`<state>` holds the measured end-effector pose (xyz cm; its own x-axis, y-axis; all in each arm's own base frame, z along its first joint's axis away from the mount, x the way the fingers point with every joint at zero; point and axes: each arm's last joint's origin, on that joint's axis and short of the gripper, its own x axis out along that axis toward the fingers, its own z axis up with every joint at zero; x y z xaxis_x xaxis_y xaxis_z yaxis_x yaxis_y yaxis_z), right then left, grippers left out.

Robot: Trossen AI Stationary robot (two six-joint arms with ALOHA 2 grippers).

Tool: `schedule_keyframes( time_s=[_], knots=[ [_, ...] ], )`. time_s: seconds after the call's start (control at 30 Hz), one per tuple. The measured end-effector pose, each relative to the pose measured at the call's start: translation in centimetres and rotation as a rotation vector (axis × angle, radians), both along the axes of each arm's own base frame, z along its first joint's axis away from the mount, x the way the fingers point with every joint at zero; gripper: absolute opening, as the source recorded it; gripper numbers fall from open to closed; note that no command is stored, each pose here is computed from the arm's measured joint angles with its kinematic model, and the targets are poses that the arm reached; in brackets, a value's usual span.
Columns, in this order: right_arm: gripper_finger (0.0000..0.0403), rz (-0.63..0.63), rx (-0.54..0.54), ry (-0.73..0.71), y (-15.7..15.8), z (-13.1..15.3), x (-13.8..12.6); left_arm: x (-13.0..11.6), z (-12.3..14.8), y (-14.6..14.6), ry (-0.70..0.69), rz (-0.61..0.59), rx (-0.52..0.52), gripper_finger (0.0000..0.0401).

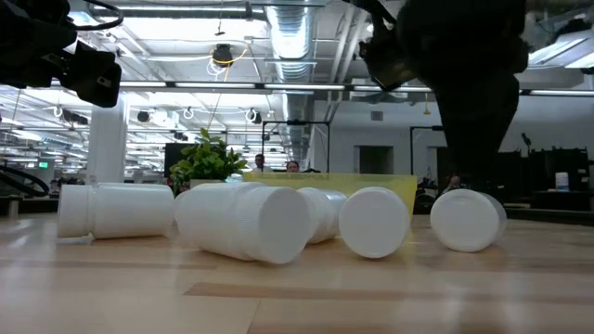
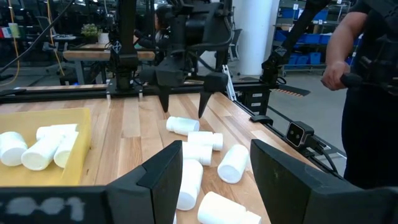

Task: Pick and place pill bottles into a basket
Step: Put the white pill bottle into the yellow bin

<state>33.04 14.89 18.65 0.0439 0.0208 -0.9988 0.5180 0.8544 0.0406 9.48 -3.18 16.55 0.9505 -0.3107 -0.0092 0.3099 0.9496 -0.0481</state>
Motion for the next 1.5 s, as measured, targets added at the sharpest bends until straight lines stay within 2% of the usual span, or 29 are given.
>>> schedule_keyframes(
  time_s=[0.77, 1.07, 1.17, 1.4, 1.5],
  knots=[
    [0.0400, -0.028, 0.042, -0.036, -0.2, -3.4, -0.7, 0.0, 0.0, 0.0, 0.000, 0.000, 0.000, 0.0177],
    [0.0398, -0.042, 0.037, -0.019, -0.3, -3.4, -0.9, 0.0, 0.0, 0.0, 0.000, 0.000, 0.000, 0.0177],
    [0.0385, -0.051, 0.037, -0.020, -0.3, -3.4, -0.9, 0.0, 0.0, 0.0, 0.000, 0.000, 0.000, 0.0177],
    [0.0327, -0.090, 0.044, -0.029, -0.2, -3.4, -0.8, 0.0, 0.0, 0.0, 0.000, 0.000, 0.000, 0.0177],
    [0.0321, -0.102, 0.045, -0.030, -0.2, -3.4, -0.7, 0.0, 0.0, 0.0, 0.001, 0.000, 0.000, 0.0177]
  ],
)
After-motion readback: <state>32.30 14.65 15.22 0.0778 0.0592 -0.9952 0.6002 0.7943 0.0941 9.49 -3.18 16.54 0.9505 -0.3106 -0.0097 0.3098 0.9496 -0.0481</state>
